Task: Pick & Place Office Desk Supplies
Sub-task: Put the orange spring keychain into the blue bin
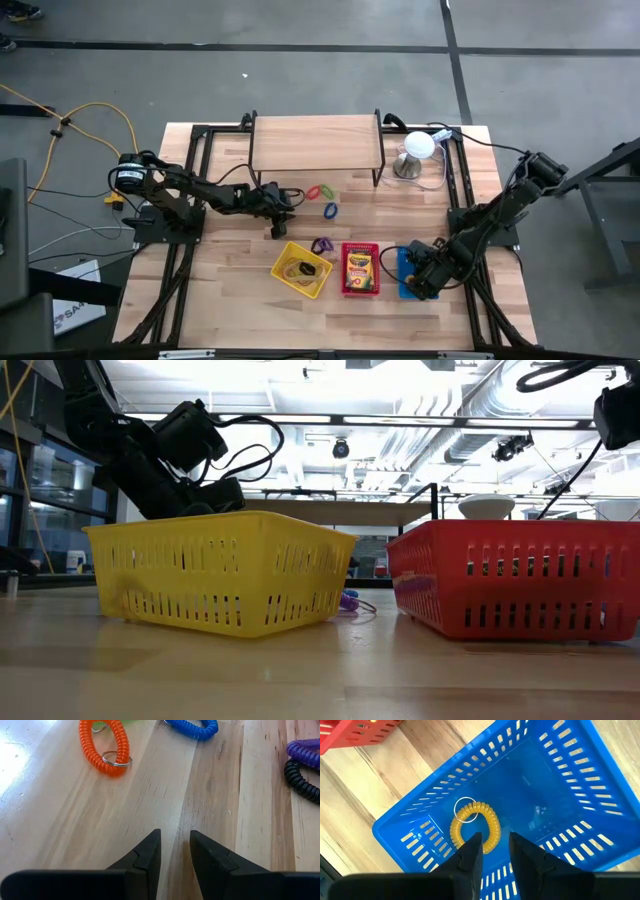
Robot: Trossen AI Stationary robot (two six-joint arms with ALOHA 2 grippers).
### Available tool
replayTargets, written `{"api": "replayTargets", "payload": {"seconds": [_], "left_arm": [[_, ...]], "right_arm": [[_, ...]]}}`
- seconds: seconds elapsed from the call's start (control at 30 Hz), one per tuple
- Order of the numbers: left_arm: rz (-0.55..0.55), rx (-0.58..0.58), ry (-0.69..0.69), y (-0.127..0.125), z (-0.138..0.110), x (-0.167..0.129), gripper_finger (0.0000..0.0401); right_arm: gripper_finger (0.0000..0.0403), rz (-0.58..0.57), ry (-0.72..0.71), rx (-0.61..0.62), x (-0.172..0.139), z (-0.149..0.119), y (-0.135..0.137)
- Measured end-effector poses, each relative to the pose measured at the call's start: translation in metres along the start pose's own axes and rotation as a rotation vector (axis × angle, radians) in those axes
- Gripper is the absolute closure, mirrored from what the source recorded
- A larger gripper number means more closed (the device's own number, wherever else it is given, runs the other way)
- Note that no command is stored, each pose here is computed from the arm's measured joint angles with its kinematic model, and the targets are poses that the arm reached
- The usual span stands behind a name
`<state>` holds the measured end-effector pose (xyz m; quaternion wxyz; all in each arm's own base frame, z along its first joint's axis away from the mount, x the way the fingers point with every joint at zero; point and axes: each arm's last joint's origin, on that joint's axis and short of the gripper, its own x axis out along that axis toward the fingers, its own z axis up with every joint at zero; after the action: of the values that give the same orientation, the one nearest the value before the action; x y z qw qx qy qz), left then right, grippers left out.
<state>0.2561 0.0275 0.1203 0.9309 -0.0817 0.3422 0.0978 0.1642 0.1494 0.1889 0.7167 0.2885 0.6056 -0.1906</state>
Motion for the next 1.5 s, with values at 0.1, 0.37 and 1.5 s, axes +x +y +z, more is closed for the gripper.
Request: {"api": "replayTargets", "payload": {"seconds": [0.1, 0.37, 1.5], "left_arm": [[0.000, 0.000, 0.000, 0.000, 0.000, 0.000, 0.0302], [0.000, -0.001, 0.000, 0.000, 0.000, 0.000, 0.0302], [0.000, 0.000, 0.001, 0.000, 0.000, 0.000, 0.0302]], "right_arm": [[0.0321, 0.001, 0.000, 0.000, 0.000, 0.000, 0.000], [0.0320, -0.011, -0.095, 0.049, 0.001, 0.013, -0.001], [0.0320, 0.350, -0.003, 0.020, -0.055, 0.093, -0.057]]}}
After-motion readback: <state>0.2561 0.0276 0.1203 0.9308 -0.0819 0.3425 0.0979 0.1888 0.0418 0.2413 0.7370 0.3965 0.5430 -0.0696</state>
